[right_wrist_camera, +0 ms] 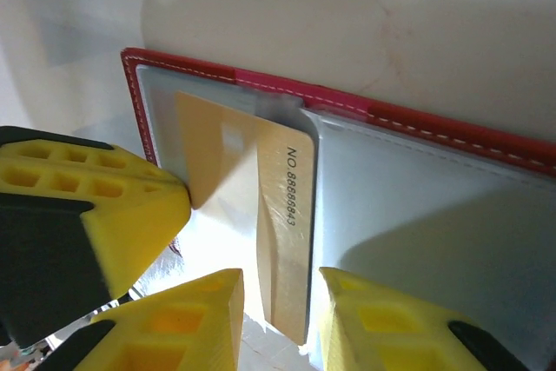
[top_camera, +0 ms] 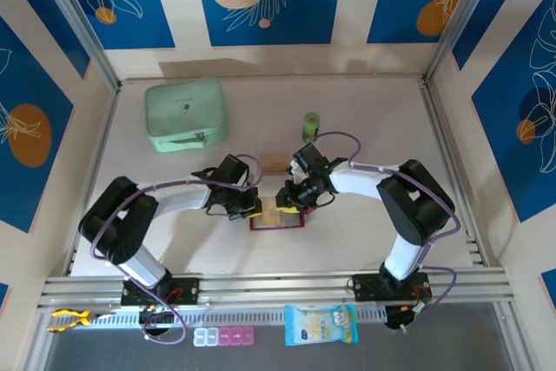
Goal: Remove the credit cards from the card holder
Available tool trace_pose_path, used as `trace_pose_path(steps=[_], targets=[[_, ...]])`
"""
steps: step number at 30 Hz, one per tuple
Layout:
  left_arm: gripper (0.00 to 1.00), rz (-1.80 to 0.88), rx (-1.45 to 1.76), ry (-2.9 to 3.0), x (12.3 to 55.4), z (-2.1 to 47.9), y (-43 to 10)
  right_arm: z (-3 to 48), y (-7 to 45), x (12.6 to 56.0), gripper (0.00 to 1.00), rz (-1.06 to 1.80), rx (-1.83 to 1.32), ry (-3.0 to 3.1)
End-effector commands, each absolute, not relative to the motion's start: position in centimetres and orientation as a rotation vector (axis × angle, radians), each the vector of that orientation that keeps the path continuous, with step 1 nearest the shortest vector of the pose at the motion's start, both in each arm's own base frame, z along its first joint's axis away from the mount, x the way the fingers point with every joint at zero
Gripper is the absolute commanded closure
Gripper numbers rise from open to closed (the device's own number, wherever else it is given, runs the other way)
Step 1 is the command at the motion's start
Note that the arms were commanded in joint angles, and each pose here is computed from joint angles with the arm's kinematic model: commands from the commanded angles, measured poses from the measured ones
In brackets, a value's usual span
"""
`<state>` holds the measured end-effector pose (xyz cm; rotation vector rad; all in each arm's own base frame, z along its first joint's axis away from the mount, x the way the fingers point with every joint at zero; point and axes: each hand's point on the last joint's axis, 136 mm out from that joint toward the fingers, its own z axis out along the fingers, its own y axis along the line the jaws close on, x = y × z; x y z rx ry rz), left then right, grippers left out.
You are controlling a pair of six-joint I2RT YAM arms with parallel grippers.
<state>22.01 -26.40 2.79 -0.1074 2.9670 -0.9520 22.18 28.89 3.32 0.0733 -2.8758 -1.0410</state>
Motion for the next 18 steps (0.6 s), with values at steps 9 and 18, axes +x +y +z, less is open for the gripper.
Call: trace_pose_path(steps=[9, 18], targets=[[0.98, -0.874, -0.118, 3.02, 21.2, 1.6, -25.5, 2.9, 30.0, 21.6, 0.72, -1.142, 0.054, -2.772], [0.98, -0.874, -0.12, 3.018, 21.2, 1.6, -25.5, 3.4, 30.2, 21.8, 0.82, -1.185, 0.05, -2.77]])
